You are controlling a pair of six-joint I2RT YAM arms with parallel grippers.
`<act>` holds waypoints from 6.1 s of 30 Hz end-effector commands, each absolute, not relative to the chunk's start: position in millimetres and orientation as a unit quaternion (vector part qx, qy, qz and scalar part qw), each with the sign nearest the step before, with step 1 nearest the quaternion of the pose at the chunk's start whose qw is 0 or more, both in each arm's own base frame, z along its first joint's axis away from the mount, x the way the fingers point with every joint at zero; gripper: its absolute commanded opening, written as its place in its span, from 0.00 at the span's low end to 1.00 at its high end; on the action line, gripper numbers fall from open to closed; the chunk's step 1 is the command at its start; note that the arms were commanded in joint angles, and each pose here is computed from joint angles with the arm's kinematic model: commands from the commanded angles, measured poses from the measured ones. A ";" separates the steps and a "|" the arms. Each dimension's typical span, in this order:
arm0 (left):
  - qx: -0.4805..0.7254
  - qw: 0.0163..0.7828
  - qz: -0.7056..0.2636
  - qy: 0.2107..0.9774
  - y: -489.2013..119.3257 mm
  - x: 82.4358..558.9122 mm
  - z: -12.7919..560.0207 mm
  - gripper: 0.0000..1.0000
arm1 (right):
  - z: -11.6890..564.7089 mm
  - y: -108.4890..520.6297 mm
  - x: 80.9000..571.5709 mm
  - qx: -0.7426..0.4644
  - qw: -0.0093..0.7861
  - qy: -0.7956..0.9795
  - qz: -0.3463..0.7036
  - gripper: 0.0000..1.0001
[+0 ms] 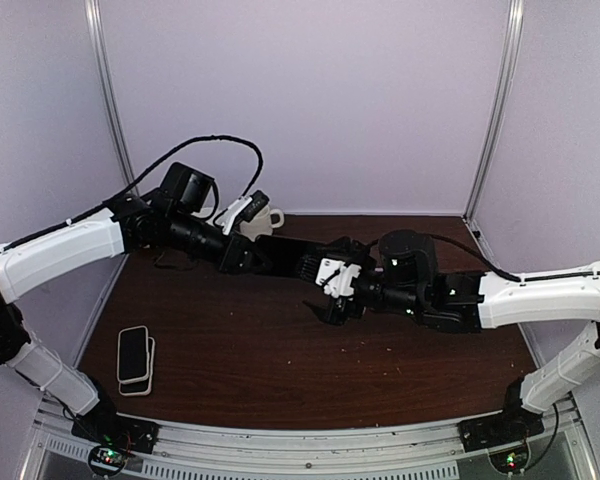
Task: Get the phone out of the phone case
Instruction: Pass from the left arm to the right, then place the phone on the phone case, then pick up the phone with the phone case from the phone.
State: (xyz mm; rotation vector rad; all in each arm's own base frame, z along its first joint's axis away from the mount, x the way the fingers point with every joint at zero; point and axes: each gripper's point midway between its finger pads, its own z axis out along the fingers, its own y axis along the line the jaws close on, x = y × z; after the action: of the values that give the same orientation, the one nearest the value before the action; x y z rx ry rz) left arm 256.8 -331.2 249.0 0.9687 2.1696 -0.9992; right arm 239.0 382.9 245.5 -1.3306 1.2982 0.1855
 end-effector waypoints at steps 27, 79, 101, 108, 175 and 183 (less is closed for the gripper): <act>0.384 0.242 -0.513 0.729 -353.7 226.9 306.4 0.00 | 271.7 416.2 255.5 -0.582 0.617 0.526 0.064 0.65; 0.227 0.561 -0.091 0.791 -209.5 317.3 336.2 0.97 | 143.7 386.4 354.8 -0.050 0.404 0.912 0.054 0.15; 0.239 0.551 -0.084 0.796 -211.8 319.1 327.8 0.98 | 49.3 380.5 389.2 -0.007 0.364 0.931 0.013 0.20; 0.241 0.549 -0.082 0.796 -213.0 320.2 326.0 0.97 | 32.0 380.5 388.5 -0.012 0.356 0.934 0.021 0.24; 0.177 0.452 0.056 0.872 -160.1 324.8 265.5 0.97 | 147.7 345.3 385.2 -0.118 0.428 0.894 0.055 1.00; 0.053 0.308 0.077 0.947 -99.6 266.2 194.2 0.98 | 122.0 325.2 383.6 -0.112 0.337 0.933 0.056 0.99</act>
State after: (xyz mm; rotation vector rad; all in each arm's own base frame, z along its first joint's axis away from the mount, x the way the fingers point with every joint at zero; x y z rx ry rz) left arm 305.0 -136.8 225.2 0.3517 2.3262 0.1498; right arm 385.2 337.2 134.6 -0.2927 2.3228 0.1306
